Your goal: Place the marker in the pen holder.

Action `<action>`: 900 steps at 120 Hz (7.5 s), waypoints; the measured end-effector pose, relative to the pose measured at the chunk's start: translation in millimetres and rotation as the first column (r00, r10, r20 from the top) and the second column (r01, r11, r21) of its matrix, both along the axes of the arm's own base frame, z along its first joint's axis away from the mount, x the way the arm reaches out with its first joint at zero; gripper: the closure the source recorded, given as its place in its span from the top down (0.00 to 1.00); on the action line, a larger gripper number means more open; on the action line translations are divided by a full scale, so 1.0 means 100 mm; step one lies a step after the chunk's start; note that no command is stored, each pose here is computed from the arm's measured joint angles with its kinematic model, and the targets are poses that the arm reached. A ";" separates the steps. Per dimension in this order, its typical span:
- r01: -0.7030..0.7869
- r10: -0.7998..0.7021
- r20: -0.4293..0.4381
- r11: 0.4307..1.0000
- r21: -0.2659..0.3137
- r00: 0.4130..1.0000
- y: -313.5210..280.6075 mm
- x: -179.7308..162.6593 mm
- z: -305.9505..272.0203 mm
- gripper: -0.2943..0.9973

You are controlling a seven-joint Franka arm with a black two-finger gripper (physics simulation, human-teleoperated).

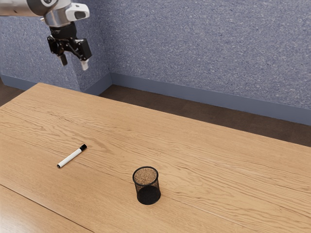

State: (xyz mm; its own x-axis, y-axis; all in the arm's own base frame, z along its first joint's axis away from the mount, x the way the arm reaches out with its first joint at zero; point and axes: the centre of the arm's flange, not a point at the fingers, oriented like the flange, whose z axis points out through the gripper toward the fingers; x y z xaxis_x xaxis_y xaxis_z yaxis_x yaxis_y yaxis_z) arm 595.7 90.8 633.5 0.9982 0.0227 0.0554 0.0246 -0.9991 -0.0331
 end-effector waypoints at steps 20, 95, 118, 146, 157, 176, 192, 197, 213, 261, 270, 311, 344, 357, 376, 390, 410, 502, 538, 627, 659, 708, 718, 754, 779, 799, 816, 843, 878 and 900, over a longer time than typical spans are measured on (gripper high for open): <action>0.021 -0.021 0.000 1.000 0.003 1.000 -0.05 0.03 0.00 0.75; -0.012 0.029 -0.292 0.998 0.057 0.956 0.62 0.65 -2.75 0.75; 0.010 -0.008 -0.333 1.000 0.004 0.943 0.68 0.21 -3.04 0.75; 0.072 -0.077 -0.386 0.997 -0.028 0.919 0.50 -0.20 -3.44 0.75; 0.118 -0.117 -0.366 0.993 -0.019 0.923 0.51 -0.26 -3.49 0.75; 0.216 -0.196 -0.308 0.976 0.032 0.931 0.62 -0.16 -3.41 0.75; 0.262 -0.235 -0.294 0.964 0.054 0.926 0.83 -0.12 -3.53 0.75; 0.280 -0.252 -0.290 0.958 0.059 0.923 0.85 -0.08 -3.57 0.75; 0.324 -0.298 -0.265 0.944 0.061 0.917 0.83 0.05 -3.63 0.75; 0.263 -0.269 -0.177 0.963 -0.055 0.947 0.90 0.00 -3.82 0.74; 0.259 -0.266 -0.181 0.964 -0.066 0.947 0.92 -0.05 -3.86 0.73; 0.283 -0.291 -0.170 0.956 -0.071 0.941 0.93 -0.04 -3.85 0.50; 0.305 -0.309 -0.144 0.951 -0.049 0.940 0.95 0.00 -3.83 0.41; 0.309 -0.313 -0.142 0.950 -0.045 0.939 0.96 0.00 -3.84 0.39; 0.310 -0.313 -0.143 0.950 -0.043 0.939 0.99 -0.01 -3.86 0.38; 0.316 -0.318 -0.143 0.948 -0.041 0.937 1.00 -0.01 -3.86 0.35; 0.321 -0.323 -0.143 0.946 -0.038 0.936 1.00 -0.01 -3.87 0.26; 0.289 -0.286 -0.131 0.957 0.002 0.949 1.02 0.02 -3.86 0.16; 0.287 -0.285 -0.135 0.958 -0.001 0.949 1.01 0.02 -3.91 0.18; 0.669 -0.660 0.199 0.743 0.028 0.725 -1.79 0.05 -1.93 0.16; 0.760 -0.733 0.295 0.649 0.033 0.613 -2.69 -0.48 -1.96 0.17; 0.736 -0.693 0.342 0.677 0.006 0.634 -2.57 -0.89 -2.13 0.17; 0.738 -0.695 0.339 0.675 0.004 0.634 -2.59 -0.91 -2.16 0.17; 0.735 -0.698 0.311 0.678 0.000 0.645 -2.61 -0.91 -2.37 0.17; 0.732 -0.701 0.297 0.681 0.012 0.648 -2.62 -0.87 -2.54 0.17; 0.732 -0.704 0.295 0.681 0.024 0.646 -2.63 -0.84 -2.62 0.17; 0.734 -0.709 0.284 0.679 0.027 0.645 -2.65 -0.85 -2.72 0.17; 0.740 -0.715 0.272 0.673 0.018 0.644 -2.65 -0.88 -2.78 0.27; 0.749 -0.713 0.365 0.660 0.060 0.599 -2.70 -0.46 -1.96 0.62; 0.550 -0.555 0.276 0.829 0.105 0.784 -1.22 0.47 -0.59 0.70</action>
State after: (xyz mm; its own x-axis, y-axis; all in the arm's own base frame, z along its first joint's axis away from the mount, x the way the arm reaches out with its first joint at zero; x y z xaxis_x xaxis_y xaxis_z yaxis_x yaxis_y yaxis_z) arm 642.5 -31.4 574.7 0.7795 -0.5318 0.3309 -0.5208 -0.8439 -0.1293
